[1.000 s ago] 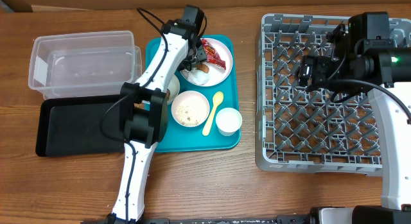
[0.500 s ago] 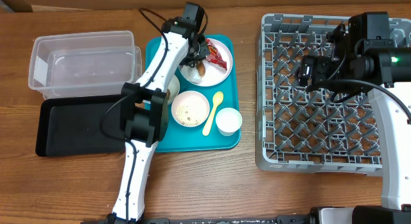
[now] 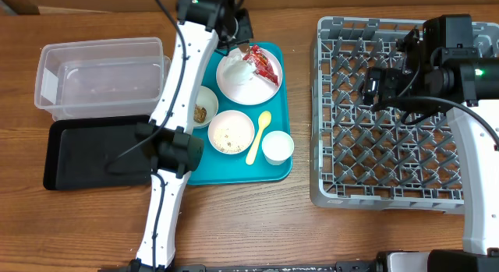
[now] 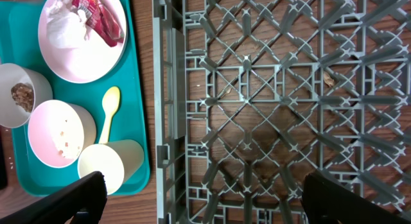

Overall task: Sort waste into correct bins and load items into the dishwasher
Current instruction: 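Lower the left gripper onto the plate and grasp the carrot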

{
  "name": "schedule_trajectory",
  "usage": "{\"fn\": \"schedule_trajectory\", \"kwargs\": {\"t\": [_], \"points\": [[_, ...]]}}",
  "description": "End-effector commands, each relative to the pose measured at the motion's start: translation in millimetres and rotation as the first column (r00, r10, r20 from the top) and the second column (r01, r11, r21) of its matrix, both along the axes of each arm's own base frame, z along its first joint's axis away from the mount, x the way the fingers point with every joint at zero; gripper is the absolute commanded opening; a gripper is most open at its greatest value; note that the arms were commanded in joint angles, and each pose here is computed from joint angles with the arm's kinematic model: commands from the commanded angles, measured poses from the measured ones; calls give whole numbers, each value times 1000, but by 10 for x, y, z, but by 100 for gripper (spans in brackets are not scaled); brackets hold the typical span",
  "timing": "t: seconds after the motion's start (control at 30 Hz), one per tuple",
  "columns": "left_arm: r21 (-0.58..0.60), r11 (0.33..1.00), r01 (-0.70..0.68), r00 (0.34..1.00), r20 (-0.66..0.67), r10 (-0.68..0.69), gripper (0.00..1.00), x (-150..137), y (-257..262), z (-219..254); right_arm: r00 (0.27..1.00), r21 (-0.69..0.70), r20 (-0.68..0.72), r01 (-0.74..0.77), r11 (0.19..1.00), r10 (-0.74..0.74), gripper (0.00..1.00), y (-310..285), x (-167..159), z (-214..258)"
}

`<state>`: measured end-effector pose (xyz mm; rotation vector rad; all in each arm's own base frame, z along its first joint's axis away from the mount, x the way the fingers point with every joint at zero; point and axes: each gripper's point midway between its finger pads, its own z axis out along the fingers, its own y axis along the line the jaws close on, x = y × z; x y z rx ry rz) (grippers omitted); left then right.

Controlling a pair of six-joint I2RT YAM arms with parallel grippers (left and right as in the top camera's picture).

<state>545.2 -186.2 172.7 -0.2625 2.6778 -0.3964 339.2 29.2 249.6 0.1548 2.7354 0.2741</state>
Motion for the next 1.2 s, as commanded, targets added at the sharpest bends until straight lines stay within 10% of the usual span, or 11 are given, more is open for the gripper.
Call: {"fn": "schedule_trajectory", "kwargs": {"t": [0.0,0.3,0.73,1.17], "points": [[11,999,37,997,64,-38,21,-22,143,315,999,3,32,0,1000,0,100,10,34,104],[30,991,127,992,1,-128,4,-435,466,573,1000,3,29,0,1000,0,100,10,27,101],[52,975,218,974,58,-221,68,-247,21,407,999,4,32,0,1000,0,100,11,33,104],[101,994,-44,999,-6,45,61,122,-332,-753,1000,3,9,0,1000,0,100,10,-17,81]]}}
